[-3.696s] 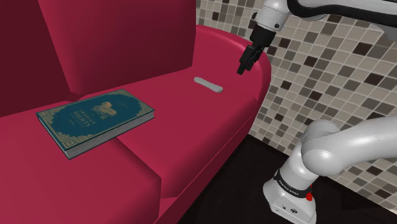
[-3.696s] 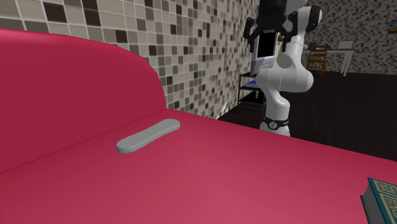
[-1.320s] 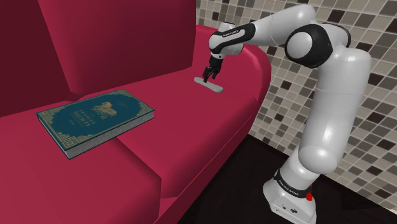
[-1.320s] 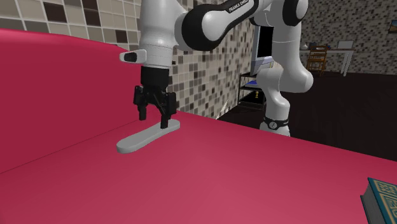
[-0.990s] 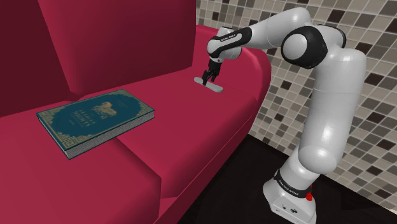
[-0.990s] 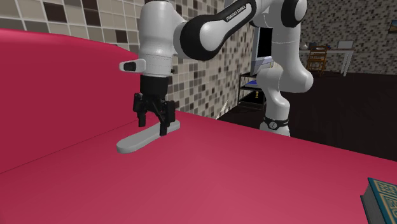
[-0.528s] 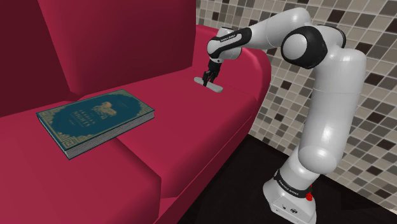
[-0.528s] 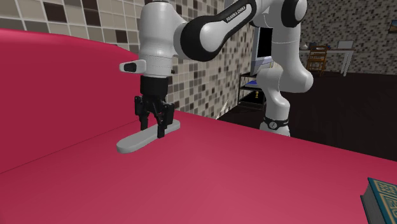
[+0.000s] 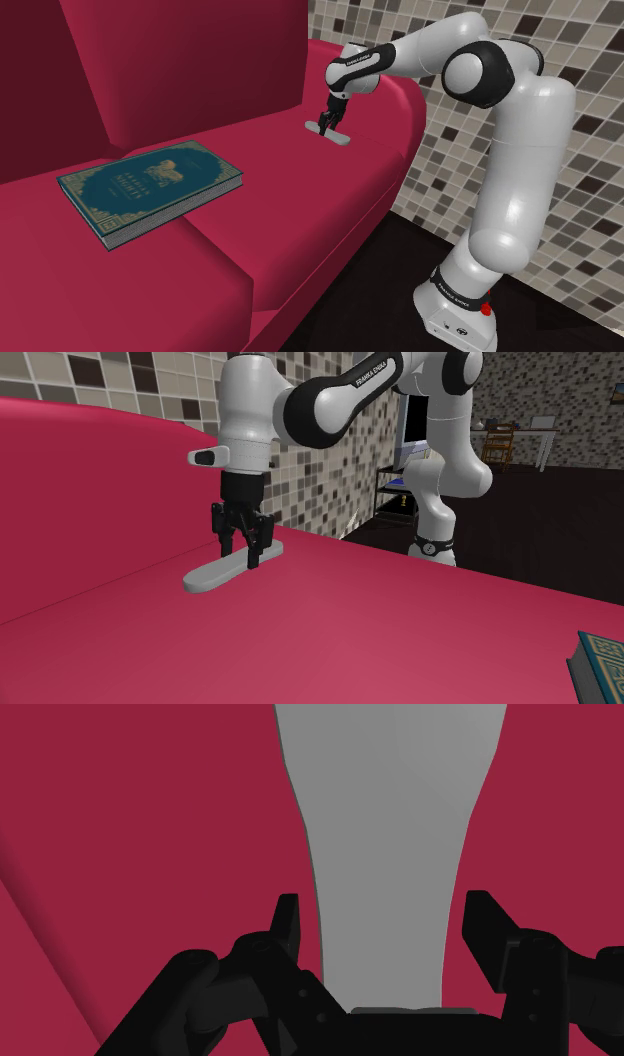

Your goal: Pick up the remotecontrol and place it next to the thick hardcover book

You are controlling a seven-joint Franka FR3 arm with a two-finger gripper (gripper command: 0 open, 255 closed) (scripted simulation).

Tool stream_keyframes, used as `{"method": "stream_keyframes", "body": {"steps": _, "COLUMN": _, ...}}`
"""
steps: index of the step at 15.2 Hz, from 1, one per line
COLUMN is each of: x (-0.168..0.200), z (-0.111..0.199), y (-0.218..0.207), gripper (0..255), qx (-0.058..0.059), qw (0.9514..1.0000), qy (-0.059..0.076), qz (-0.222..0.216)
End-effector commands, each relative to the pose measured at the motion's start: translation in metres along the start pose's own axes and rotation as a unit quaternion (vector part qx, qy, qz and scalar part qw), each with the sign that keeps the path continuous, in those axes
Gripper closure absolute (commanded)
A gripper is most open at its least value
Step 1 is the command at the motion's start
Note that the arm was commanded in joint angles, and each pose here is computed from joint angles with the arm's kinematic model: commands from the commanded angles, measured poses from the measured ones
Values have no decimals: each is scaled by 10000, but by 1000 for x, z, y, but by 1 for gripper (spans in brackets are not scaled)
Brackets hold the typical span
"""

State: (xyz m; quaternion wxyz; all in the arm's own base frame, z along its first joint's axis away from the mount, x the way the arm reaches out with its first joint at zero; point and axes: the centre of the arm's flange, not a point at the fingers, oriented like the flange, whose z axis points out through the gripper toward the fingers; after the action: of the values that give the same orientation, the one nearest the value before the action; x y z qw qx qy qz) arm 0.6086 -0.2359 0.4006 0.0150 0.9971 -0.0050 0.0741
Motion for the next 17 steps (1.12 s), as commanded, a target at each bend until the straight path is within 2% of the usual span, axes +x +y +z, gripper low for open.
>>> {"method": "stream_keyframes", "body": {"steps": 1, "x": 0, "z": 0, "y": 0, "gripper": 255, "qx": 0, "qw": 10000, "qy": 0, "qz": 1}}
{"method": "stream_keyframes", "body": {"steps": 17, "x": 12, "z": -83, "y": 3, "gripper": 255, "qx": 0, "qw": 10000, "qy": 0, "qz": 1}}
